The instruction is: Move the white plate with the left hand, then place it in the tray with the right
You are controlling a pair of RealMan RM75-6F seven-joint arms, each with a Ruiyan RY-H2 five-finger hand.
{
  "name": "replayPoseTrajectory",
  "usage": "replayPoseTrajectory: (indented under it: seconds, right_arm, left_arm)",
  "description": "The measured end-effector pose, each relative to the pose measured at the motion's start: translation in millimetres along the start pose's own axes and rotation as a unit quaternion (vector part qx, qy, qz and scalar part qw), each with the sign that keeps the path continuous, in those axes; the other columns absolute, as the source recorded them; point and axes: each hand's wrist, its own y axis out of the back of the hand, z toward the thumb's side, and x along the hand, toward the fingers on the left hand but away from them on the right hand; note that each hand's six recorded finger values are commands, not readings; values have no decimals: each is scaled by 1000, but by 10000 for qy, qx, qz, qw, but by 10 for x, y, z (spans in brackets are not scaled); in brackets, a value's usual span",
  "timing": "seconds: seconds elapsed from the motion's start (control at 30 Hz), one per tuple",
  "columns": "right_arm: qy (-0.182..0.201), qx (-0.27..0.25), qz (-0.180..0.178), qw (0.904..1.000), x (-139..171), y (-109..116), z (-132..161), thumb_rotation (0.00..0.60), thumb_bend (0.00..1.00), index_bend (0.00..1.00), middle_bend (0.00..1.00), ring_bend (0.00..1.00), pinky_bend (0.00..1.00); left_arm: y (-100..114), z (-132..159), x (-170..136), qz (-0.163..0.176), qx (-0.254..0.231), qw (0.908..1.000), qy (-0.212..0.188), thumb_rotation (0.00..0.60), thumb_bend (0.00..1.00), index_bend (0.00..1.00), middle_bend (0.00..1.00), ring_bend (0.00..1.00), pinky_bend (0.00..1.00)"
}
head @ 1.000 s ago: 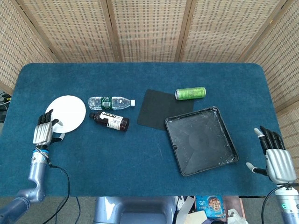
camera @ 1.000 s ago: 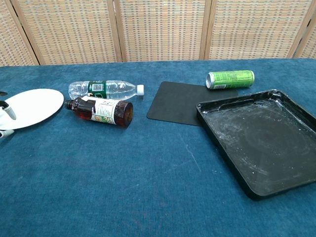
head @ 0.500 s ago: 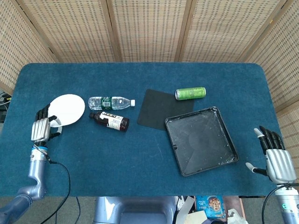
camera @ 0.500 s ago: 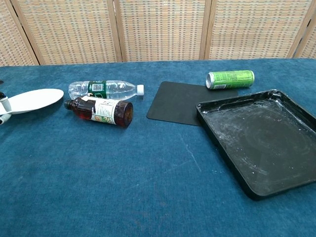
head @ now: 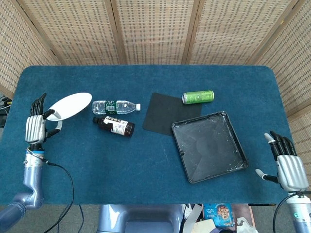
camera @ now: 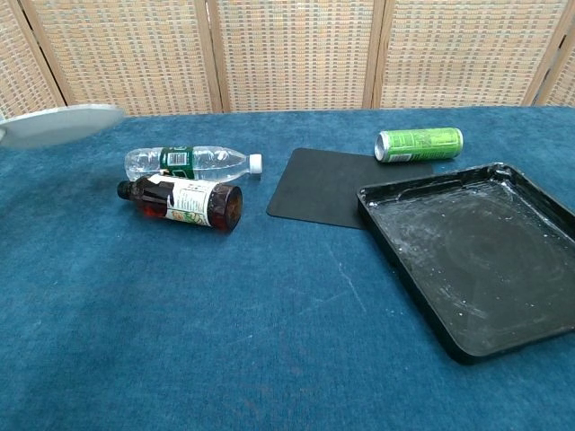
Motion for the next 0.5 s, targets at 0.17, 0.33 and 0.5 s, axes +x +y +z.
replayPoseTrajectory:
  seconds: [0.17,0.33,0.5]
  right_arm:
    - [-9,3,-19,10000,1,11,-3,600,0,0,0,0,0]
    - [-15,11,-45,10000,3,23,-3,600,0,0,0,0,0]
    - [-39,52,-71,10000,2,27,-6,600,0,0,0,0,0]
  left_arm:
    - [148,358,-52,163,-217,9976,-631,600,451,745,0,0,0]
    - [160,820,-176,-101,-331,9876,-1534,600,453,756,0,0,0]
    - [47,1241,-365,-715,-175,9618,-2637,600,453,764,0,0,0]
